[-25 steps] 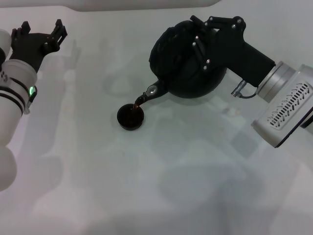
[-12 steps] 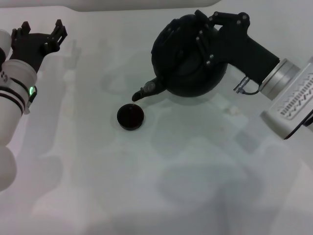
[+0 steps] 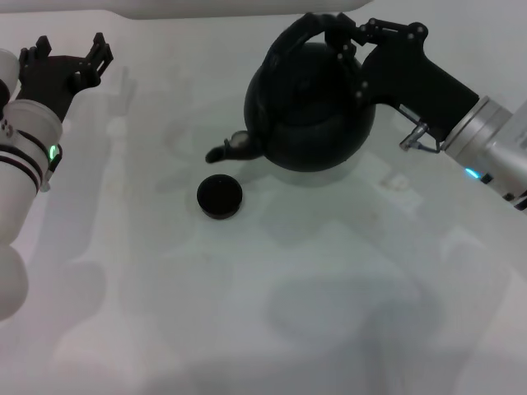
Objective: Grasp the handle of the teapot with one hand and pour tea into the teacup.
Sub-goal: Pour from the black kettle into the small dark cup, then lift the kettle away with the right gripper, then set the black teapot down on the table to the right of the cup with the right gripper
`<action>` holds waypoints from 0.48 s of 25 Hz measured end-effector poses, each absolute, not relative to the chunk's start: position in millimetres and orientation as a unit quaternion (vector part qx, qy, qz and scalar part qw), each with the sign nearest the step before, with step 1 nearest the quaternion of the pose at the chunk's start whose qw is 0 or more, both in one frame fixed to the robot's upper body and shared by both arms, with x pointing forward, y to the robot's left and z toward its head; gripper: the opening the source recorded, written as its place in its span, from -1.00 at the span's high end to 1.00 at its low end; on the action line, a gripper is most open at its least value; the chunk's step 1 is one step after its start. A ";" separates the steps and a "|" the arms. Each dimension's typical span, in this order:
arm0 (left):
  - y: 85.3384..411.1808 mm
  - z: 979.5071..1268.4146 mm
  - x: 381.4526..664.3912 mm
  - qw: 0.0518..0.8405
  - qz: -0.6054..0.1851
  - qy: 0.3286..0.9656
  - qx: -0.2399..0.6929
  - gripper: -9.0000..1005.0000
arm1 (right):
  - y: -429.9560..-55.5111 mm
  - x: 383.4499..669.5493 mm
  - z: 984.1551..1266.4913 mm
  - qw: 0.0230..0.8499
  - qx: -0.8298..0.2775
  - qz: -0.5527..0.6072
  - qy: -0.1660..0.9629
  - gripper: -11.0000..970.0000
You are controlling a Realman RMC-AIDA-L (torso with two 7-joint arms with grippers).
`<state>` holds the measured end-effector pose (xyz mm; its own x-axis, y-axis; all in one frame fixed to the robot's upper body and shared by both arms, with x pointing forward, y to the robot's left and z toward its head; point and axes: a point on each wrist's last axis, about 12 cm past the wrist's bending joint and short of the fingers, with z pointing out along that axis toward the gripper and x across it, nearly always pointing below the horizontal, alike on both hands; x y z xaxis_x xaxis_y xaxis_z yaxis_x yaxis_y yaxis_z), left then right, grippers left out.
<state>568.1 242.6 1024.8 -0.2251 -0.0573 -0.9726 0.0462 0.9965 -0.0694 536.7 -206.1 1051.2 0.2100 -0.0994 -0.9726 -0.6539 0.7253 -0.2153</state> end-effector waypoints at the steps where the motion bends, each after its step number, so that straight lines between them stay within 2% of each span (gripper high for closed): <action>1: 242.8 1024.7 567.9 0.623 -0.041 0.781 -0.004 -0.71 | -207.8 536.7 1052.0 0.712 -0.304 0.203 0.600 0.74; 6: 243.0 1024.5 567.7 0.623 -0.041 0.781 -0.003 -0.71 | -223.9 535.1 1051.7 0.714 -0.248 0.220 0.616 0.74; 12: 242.8 1025.3 567.6 0.625 -0.041 0.780 -0.004 -0.71 | -256.8 516.8 1039.8 0.709 -0.186 0.236 0.639 0.74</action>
